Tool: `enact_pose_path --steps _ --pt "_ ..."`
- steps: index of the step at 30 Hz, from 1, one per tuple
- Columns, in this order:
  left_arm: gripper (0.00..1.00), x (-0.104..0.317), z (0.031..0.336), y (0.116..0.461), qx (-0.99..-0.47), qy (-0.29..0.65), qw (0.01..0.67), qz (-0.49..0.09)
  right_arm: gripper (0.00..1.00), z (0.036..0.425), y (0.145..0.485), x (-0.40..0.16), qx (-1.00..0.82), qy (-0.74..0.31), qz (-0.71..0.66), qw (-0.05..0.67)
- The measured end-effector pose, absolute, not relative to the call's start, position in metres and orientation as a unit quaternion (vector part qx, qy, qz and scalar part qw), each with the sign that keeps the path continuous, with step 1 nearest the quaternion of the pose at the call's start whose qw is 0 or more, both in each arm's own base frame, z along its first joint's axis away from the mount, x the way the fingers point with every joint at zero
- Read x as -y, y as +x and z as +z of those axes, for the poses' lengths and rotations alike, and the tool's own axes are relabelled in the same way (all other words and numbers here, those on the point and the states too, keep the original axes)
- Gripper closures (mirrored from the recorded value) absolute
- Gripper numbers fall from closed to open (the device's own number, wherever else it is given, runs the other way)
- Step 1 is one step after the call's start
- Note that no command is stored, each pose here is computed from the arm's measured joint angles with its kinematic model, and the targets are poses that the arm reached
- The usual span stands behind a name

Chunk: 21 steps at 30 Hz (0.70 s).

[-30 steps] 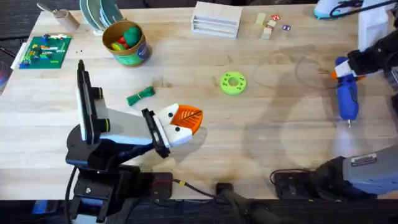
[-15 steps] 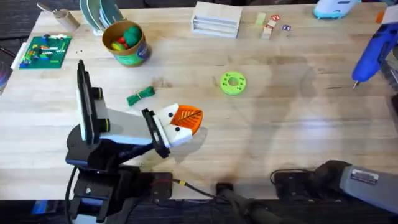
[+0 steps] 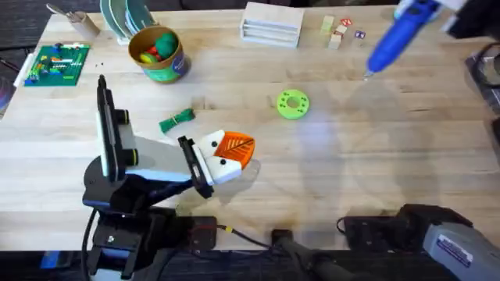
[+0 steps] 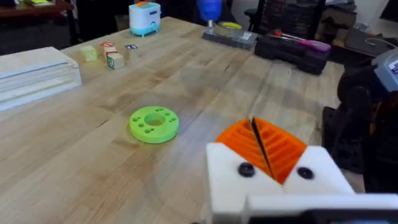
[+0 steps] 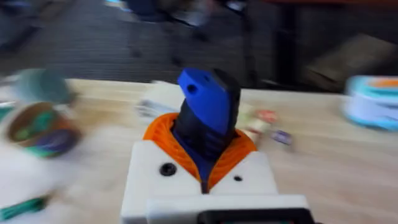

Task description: Pick up the gripper from the table and insert it into the empty holder that is missing its gripper. Then pick up a screw, insert it into the mounting hole, and use the screwdriver to tighten it. Finally, clean up the table by picking up the vegetable and placing it into the bucket.

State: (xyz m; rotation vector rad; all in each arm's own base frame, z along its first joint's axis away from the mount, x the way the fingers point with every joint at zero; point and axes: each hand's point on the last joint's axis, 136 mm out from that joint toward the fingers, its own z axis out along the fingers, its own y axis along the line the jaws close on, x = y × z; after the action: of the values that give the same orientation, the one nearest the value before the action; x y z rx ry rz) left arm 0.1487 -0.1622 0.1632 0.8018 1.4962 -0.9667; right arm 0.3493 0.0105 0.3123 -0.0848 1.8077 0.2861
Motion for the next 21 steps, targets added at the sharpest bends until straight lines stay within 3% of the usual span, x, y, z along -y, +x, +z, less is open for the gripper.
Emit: enact_pose_path --steps 7,10,14,21 --pt "0.996 0.162 0.163 0.149 -0.635 0.34 0.56 -0.41 0.978 0.313 0.328 -0.143 -0.737 -0.171 0.29 0.586" --pt "0.996 0.162 0.163 0.149 -0.635 0.34 0.56 -0.41 0.978 0.332 0.317 -0.181 -0.691 -0.223 0.322 0.608" --pt "0.996 0.162 0.163 0.149 -0.635 0.34 0.56 -0.41 0.978 0.37 0.287 -0.224 -0.608 -0.289 0.358 0.647" --pt "0.996 0.162 0.163 0.149 -0.635 0.34 0.56 -0.41 0.978 0.395 0.245 -0.271 -0.52 -0.356 0.402 0.664"
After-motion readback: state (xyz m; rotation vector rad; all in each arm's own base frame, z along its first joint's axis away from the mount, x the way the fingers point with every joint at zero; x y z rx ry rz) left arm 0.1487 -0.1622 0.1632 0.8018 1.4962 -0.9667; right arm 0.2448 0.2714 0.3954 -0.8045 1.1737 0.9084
